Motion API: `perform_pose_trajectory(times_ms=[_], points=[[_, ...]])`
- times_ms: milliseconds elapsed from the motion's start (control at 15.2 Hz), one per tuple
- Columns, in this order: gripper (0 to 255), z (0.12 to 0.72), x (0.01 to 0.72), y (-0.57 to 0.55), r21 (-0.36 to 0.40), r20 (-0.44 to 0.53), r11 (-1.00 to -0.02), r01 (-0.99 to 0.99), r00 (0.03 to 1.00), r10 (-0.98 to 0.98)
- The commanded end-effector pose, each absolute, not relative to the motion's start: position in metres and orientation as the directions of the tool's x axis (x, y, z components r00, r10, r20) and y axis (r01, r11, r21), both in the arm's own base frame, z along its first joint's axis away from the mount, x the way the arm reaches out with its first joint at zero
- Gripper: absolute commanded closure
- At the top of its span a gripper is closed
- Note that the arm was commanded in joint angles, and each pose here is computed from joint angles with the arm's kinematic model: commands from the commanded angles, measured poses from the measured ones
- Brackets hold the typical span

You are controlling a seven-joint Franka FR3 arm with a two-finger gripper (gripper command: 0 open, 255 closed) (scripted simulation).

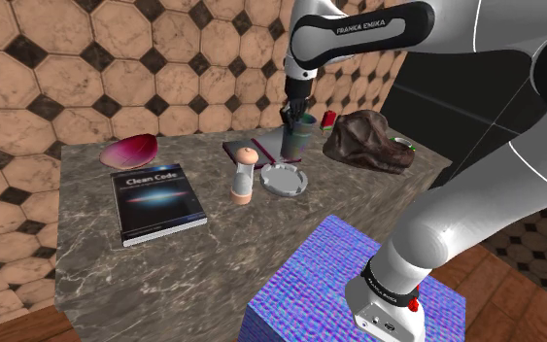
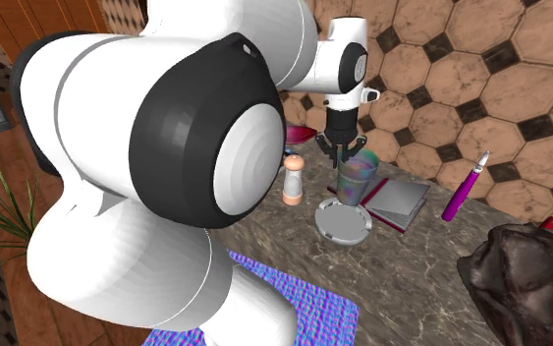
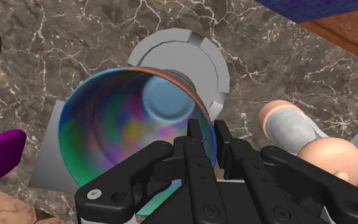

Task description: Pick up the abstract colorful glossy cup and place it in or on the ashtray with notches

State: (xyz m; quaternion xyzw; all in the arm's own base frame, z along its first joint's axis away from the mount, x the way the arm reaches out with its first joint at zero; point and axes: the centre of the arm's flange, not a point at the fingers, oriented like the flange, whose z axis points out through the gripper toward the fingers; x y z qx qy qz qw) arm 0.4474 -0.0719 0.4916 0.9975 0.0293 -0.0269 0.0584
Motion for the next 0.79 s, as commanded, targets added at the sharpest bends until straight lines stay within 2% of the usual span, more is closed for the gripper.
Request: perform_pose_trajectory(times_ms=[0, 726], points=[[255, 0.481, 0.448, -0.072, 0.115, -0.056, -0.991, 0.062, 0.997, 0.056], [255, 0.423, 0.448, -0.072, 0.115, -0.056, -0.991, 0.062, 0.997, 0.056]])
